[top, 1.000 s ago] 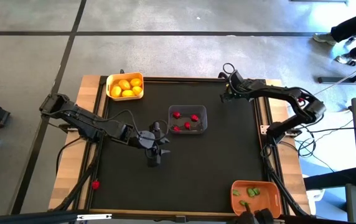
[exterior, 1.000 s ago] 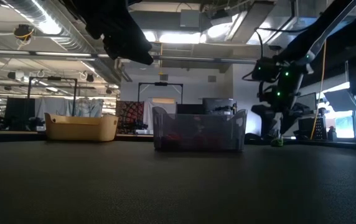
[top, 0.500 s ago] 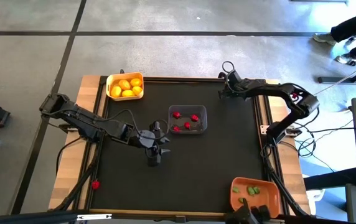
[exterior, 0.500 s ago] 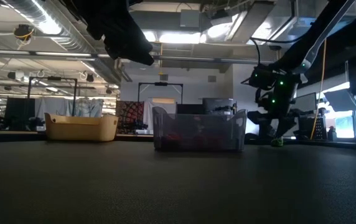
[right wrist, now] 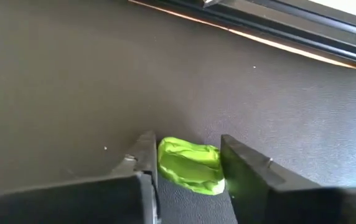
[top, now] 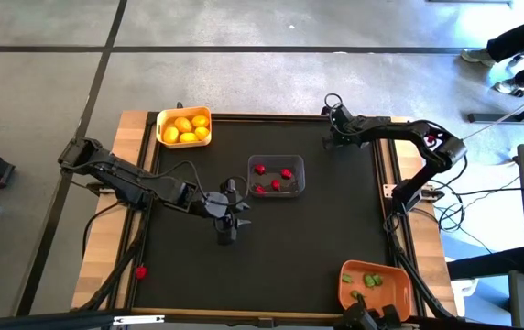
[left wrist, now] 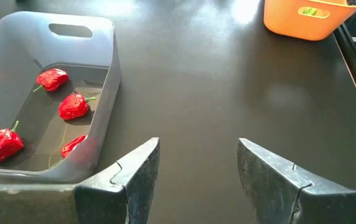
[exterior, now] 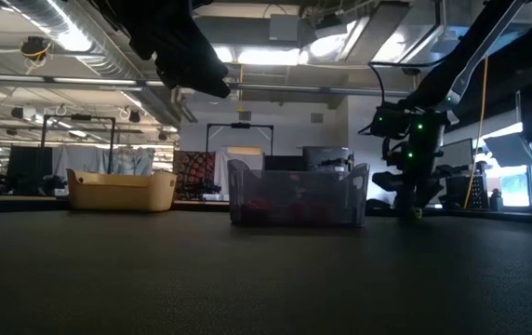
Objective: Sort produce into baskets
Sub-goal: Put the green bell pepper into the orange bin
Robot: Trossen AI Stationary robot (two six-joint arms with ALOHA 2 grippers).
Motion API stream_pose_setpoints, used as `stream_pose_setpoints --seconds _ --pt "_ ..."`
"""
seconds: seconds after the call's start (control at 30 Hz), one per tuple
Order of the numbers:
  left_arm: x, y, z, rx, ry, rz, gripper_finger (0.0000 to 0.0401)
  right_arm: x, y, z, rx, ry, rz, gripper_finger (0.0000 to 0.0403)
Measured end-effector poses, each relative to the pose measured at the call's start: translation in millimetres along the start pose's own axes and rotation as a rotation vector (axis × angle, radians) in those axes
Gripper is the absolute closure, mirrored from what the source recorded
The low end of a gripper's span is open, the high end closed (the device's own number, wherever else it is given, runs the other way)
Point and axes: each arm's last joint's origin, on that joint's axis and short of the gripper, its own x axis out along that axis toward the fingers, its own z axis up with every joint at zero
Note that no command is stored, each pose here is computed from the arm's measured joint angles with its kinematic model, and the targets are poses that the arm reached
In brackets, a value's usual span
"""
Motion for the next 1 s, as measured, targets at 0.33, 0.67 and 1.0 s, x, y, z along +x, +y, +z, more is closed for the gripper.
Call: stream_pose_setpoints --seconds 0.33,0.67,1.0 --pt "0.0 0.0 0.0 0.003 0.000 0.001 0.0193 -2.3 -0.9 -0.9 -0.034 0.006 -0.001 0.0348" --pt "0.0 0.0 0.0 0.003 0.000 0.002 0.0193 -40.1 -7.7 -3.9 -0.080 0.008 0.094 0.0360" --pt "-0.1 -0.4 0.7 0.005 -0.008 -0.001 0.0193 -100.1 -3.8 -32.6 -0.177 0.059 0.233 0.0361"
